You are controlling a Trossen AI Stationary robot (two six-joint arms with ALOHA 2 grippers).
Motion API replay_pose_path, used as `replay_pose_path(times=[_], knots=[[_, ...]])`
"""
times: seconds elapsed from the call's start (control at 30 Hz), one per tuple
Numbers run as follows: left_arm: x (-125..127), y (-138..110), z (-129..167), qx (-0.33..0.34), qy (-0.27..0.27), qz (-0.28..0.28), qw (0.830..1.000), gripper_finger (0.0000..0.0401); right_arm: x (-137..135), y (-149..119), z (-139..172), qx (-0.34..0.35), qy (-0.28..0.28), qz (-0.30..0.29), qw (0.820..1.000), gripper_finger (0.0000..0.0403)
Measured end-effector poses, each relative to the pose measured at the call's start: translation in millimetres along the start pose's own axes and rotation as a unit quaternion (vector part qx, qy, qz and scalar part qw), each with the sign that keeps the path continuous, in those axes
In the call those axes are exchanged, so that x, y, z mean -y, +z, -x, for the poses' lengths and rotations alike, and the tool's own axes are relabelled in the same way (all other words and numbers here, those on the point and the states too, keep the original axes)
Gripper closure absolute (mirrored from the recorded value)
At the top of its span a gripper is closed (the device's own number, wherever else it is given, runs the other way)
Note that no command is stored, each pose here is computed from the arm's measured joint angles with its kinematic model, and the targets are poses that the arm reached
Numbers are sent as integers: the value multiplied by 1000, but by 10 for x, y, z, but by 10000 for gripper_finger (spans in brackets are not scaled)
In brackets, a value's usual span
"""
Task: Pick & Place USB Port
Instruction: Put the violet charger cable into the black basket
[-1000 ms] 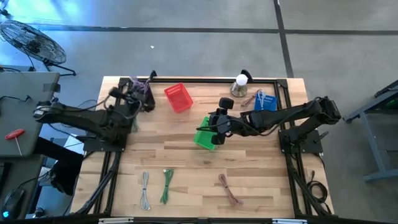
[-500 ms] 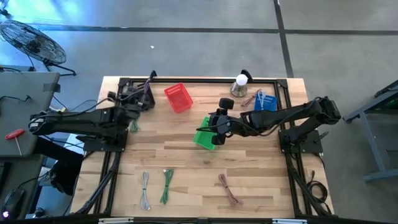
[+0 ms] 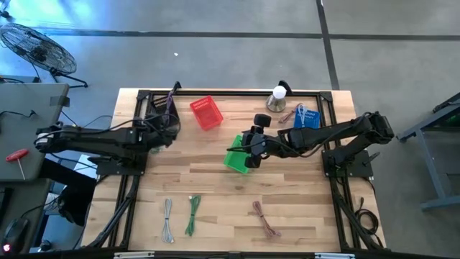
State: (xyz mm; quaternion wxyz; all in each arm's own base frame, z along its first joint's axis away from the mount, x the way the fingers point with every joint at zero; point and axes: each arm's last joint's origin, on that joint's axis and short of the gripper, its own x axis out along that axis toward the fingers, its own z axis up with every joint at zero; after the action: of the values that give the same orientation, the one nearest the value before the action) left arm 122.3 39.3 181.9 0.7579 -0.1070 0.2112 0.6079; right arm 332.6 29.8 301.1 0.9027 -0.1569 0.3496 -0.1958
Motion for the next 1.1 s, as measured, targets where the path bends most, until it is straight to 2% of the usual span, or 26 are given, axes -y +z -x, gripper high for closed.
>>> replay_pose_path(times=[0.2,0.47,0.63,0.9,1.1], knots=[[13,7,3,-13,-8,-2,1000,388,-16,0,0,1,27,-4,1000,265],[11,333,156,-11,-15,-12,1000,388,-17,-4,1,-1,29,-3,1000,265],[-35,462,219,19,22,-54,998,388,-17,-5,0,-1,29,-1,1000,265],[-64,463,213,58,71,-113,989,388,-17,-5,0,-1,29,0,1000,265],[-93,266,128,64,98,-144,983,388,-17,-5,0,-1,29,-4,1000,265]])
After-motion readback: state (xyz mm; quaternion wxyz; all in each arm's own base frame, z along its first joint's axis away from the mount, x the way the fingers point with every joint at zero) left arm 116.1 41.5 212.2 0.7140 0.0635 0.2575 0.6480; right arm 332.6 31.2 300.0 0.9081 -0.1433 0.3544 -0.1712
